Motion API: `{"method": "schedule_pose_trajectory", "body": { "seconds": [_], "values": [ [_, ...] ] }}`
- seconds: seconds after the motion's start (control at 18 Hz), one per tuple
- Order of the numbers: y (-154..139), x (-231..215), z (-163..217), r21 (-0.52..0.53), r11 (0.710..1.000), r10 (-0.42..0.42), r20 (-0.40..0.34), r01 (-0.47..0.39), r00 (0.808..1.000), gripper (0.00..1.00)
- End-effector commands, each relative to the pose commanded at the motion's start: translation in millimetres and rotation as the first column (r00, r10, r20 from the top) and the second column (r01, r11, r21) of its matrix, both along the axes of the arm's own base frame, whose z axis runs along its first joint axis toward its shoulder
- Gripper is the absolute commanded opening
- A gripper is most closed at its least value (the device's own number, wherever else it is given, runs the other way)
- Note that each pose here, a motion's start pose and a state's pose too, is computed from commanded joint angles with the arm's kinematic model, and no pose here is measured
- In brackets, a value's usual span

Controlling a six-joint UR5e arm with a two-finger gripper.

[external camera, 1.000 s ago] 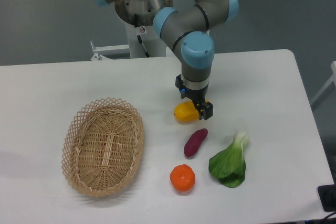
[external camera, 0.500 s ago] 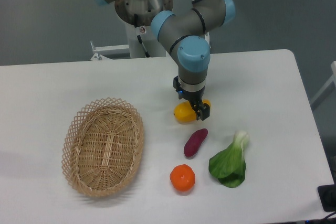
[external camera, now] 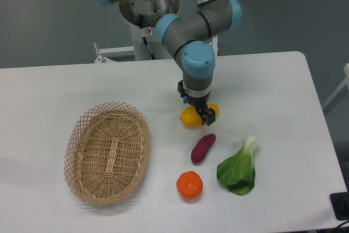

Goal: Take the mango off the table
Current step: 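Hold the yellow mango firmly in the closed gripper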

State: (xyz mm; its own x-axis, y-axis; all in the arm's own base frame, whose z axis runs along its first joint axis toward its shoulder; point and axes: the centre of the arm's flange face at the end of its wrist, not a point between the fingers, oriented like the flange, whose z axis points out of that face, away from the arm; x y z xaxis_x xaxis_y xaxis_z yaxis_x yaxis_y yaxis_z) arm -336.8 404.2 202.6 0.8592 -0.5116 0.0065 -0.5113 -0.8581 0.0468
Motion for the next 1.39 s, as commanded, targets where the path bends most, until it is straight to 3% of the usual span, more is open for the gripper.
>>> {"method": "schedule_pose_trajectory", "body": {
  "seconds": [0.17,0.28,1.06,1.17,1.39],
  "values": [
    [0.0,-1.6,-1.8,-0.007,1.000,-0.002,-0.019,0.002,1.000,1.00],
    [-0.2,-1.5,-2.1,-0.008,1.000,0.000,-0.021,0.000,1.000,0.93],
    [-0.9,-0.5,-8.4,-0.012,1.000,0.017,-0.016,-0.017,1.000,0.92],
    [-0.6,-0.9,-7.0,-0.010,1.000,0.017,-0.018,-0.017,1.000,0.76],
    [0.0,-1.8,-4.3,-0.006,1.000,0.017,-0.023,-0.017,1.000,0.61]
  ]
}}
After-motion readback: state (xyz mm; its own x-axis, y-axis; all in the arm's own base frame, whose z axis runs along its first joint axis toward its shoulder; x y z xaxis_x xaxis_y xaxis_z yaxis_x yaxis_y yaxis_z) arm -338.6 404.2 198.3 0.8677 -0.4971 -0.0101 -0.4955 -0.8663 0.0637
